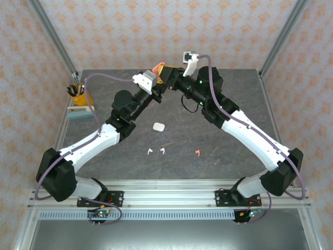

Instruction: Insert the wireless bluetooth earbuds into the charging case

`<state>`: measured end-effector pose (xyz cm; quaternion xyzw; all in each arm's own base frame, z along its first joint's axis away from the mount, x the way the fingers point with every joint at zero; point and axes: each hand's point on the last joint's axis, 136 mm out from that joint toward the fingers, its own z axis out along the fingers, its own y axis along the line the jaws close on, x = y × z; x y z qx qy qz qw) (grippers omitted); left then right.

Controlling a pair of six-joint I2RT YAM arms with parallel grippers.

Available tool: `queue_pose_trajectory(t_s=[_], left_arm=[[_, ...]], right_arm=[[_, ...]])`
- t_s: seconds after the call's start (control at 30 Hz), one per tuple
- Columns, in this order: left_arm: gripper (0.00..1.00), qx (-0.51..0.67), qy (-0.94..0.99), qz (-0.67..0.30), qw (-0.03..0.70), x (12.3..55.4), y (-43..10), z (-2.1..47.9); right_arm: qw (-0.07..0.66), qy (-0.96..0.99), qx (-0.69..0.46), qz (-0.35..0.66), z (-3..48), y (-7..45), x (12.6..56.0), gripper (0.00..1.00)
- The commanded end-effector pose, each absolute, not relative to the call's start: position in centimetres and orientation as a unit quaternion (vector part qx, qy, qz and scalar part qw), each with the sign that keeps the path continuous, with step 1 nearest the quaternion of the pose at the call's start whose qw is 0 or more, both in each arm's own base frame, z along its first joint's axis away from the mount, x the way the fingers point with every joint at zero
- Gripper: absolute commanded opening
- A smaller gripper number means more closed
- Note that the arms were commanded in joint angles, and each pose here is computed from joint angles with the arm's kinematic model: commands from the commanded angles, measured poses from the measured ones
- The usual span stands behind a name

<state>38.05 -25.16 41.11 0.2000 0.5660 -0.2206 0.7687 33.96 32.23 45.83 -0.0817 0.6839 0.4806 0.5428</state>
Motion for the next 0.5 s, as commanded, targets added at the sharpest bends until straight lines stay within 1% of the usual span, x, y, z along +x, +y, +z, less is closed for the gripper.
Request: queue_pose_trajectory(t_s=[0.0, 0.47], left_arm=[[0.0, 0.196, 0.542, -0.234, 0.783, 37.49, -25.39, 43.39], [0.0, 0.195, 0.544, -0.234, 0.782, 37.61, -25.49, 43.44]], right_arm=[[0.552, 0.659, -0.095, 0.503, 48.2, 32.73, 33.11, 0.26], [0.546, 0.667, -0.103, 0.497, 47.22, 32.85, 32.7, 0.25]])
